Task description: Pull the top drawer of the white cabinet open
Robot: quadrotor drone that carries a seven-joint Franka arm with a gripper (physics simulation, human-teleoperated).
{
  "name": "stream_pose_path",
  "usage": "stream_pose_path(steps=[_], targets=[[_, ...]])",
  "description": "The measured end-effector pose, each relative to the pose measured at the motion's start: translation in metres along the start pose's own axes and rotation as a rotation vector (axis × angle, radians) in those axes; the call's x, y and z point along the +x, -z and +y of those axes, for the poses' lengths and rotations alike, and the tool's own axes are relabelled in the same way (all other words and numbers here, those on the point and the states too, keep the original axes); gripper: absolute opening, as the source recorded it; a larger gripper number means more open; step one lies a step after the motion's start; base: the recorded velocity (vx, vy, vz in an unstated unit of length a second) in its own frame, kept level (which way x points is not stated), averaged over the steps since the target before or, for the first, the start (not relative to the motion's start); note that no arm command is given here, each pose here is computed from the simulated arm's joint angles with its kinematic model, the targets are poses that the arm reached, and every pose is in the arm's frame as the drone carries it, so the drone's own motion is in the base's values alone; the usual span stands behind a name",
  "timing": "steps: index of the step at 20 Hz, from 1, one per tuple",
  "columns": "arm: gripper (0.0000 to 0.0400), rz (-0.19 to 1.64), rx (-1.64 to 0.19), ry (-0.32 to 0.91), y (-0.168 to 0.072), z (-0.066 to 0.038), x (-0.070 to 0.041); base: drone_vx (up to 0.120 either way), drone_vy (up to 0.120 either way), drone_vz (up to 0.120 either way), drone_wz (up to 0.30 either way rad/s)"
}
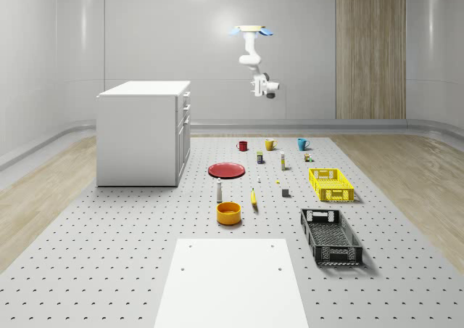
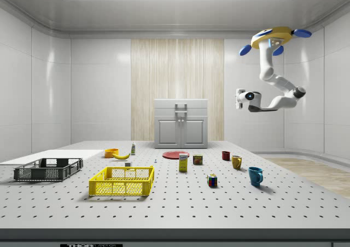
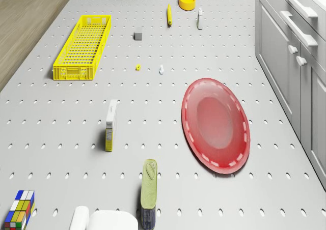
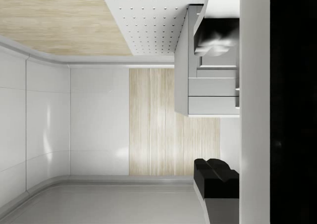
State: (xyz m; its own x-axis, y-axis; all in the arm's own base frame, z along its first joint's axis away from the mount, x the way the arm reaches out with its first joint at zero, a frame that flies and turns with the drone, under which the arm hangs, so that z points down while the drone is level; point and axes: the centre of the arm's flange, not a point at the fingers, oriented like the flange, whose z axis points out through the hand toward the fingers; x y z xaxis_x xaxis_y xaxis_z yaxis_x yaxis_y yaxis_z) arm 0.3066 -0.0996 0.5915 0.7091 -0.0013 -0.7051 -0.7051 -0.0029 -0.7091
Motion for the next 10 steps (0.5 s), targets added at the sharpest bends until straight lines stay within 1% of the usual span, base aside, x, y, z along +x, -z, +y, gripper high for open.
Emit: stream_pose_path(steps=[10], targets=[[0.0305,-0.001,0.001,0.0,0.0,0.0001,0.0002,0.12,-0.12,0.0,0.0]])
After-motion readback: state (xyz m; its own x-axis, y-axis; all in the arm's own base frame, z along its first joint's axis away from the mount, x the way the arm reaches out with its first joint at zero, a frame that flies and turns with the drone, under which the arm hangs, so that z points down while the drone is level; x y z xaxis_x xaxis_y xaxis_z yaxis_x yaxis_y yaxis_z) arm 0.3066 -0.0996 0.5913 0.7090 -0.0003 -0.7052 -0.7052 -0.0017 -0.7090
